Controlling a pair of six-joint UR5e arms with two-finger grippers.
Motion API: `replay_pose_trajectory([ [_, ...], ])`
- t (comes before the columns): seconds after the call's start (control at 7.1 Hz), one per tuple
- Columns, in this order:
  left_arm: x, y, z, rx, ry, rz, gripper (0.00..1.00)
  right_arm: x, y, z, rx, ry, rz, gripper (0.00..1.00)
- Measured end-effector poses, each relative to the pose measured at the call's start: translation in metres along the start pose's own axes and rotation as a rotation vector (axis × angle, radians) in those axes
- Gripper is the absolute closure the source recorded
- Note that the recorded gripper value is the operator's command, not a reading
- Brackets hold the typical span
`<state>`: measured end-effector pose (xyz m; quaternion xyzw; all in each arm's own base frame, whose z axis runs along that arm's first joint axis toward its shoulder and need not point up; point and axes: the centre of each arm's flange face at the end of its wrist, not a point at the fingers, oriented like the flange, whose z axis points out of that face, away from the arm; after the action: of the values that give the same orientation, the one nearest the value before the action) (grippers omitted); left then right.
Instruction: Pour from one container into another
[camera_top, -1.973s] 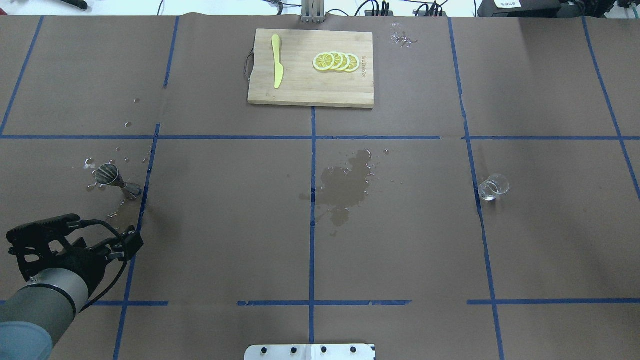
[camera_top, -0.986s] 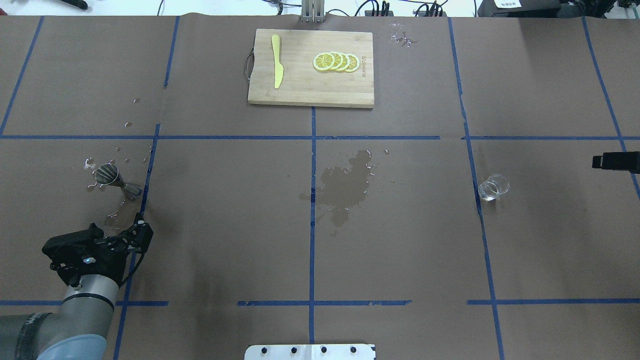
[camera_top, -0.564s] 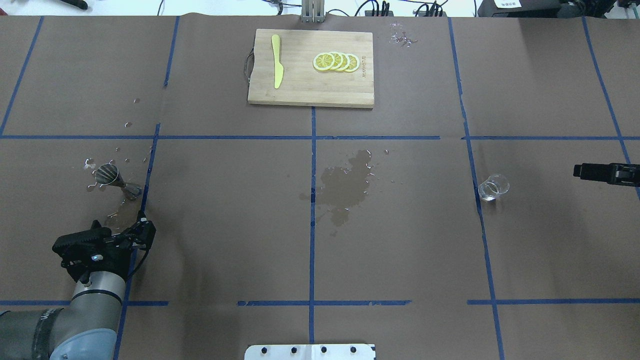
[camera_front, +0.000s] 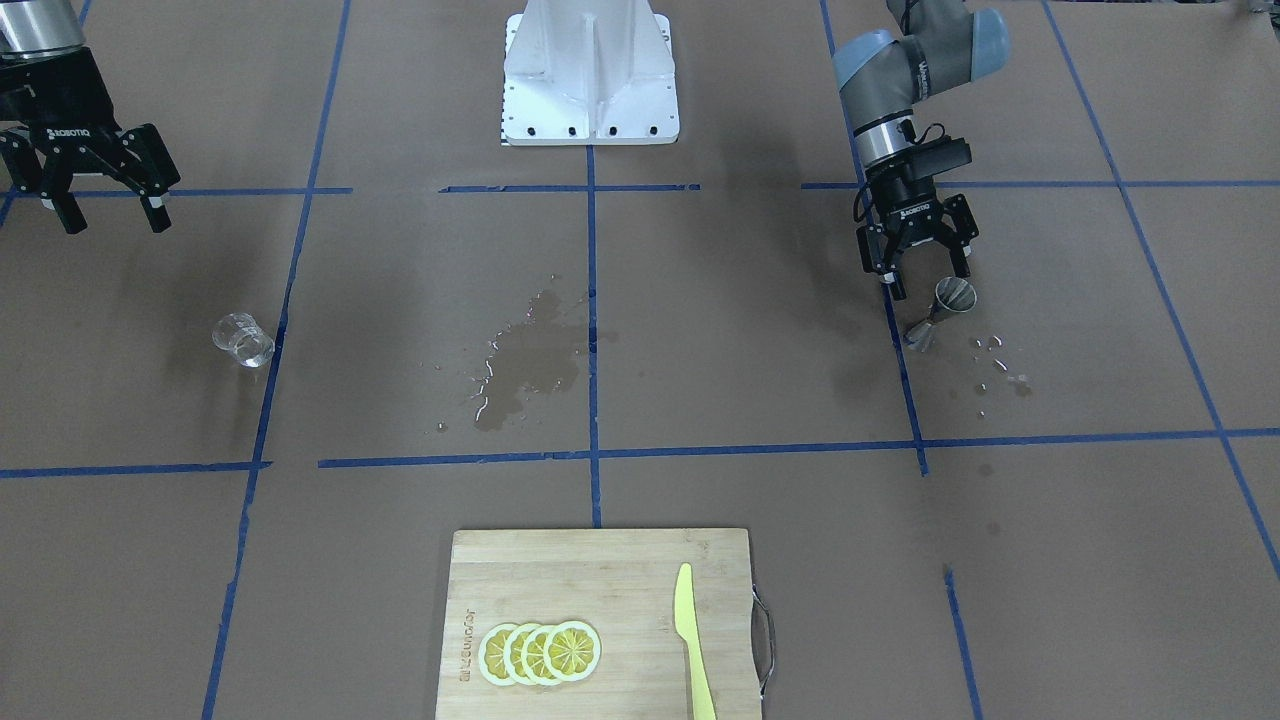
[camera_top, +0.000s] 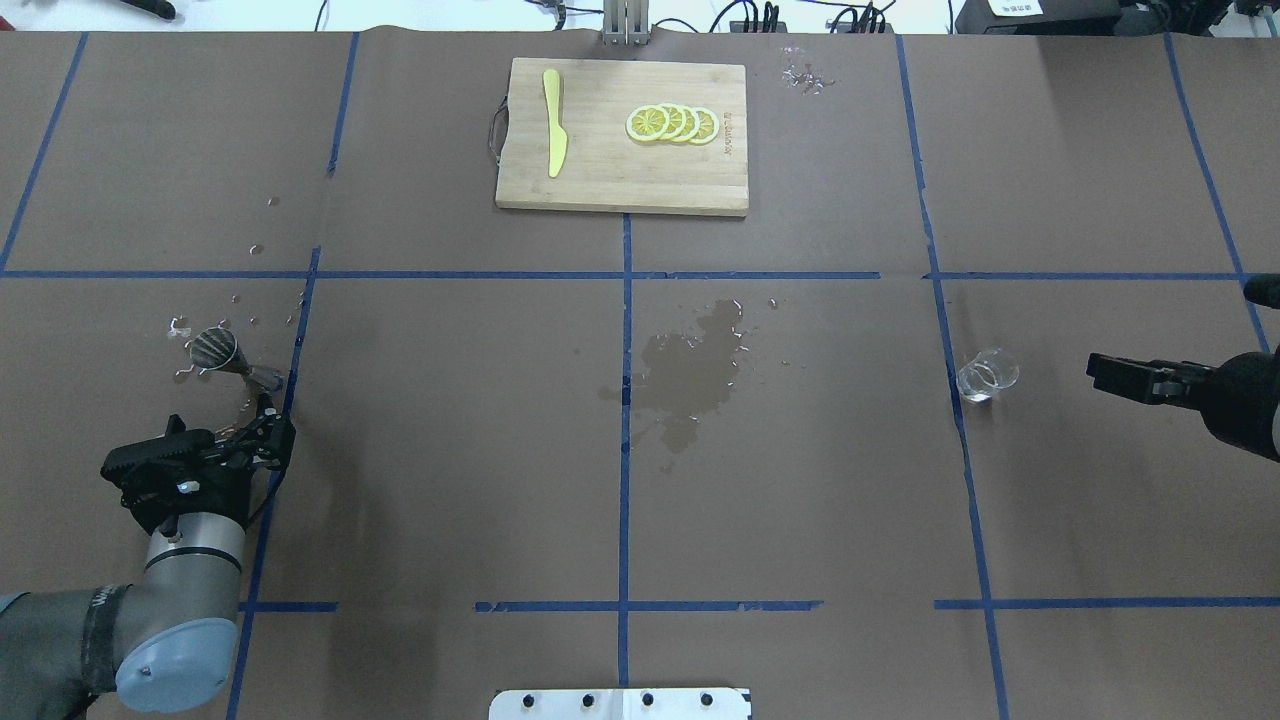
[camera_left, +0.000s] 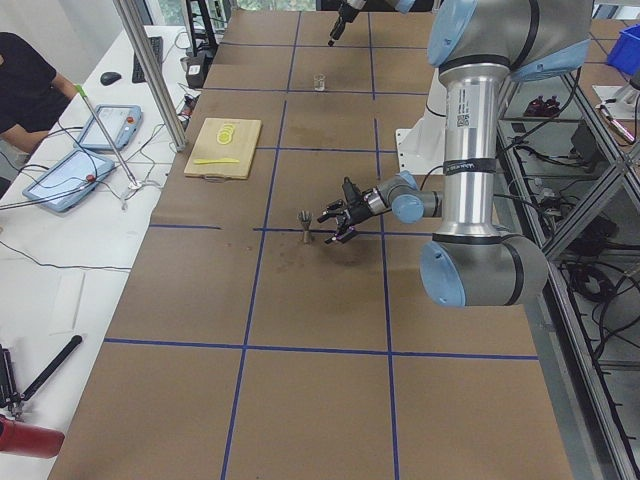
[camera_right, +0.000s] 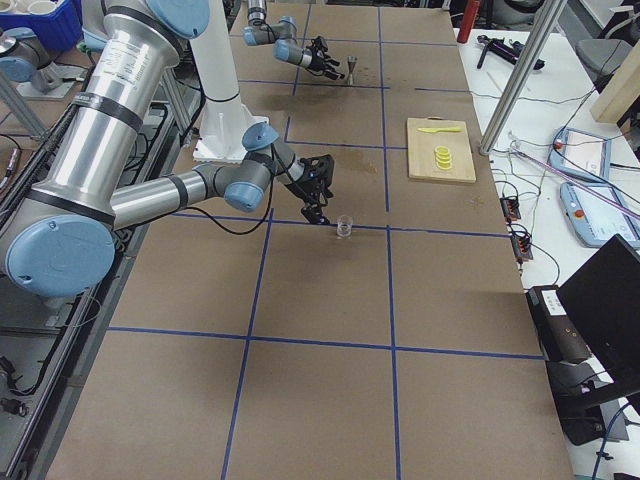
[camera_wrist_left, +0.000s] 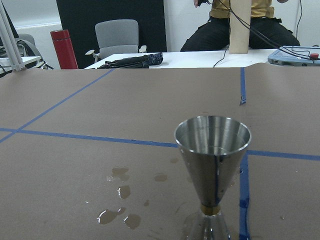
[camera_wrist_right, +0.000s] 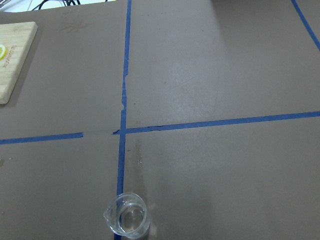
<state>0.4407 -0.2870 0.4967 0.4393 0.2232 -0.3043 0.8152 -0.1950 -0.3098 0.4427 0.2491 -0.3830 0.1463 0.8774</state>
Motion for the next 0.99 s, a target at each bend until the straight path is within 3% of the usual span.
replay_pose_trajectory([
  [0.56,0.003,-0.012,0.025,0.045,-0.015,-0.011,0.09,0.010,0.012,-0.002,0.023,0.001,-0.025,0.00],
  [0.99,0.011,-0.012,0.043,0.065,0.025,-0.016,0.16,0.008,0.018,0.000,0.031,0.005,-0.041,0.00],
])
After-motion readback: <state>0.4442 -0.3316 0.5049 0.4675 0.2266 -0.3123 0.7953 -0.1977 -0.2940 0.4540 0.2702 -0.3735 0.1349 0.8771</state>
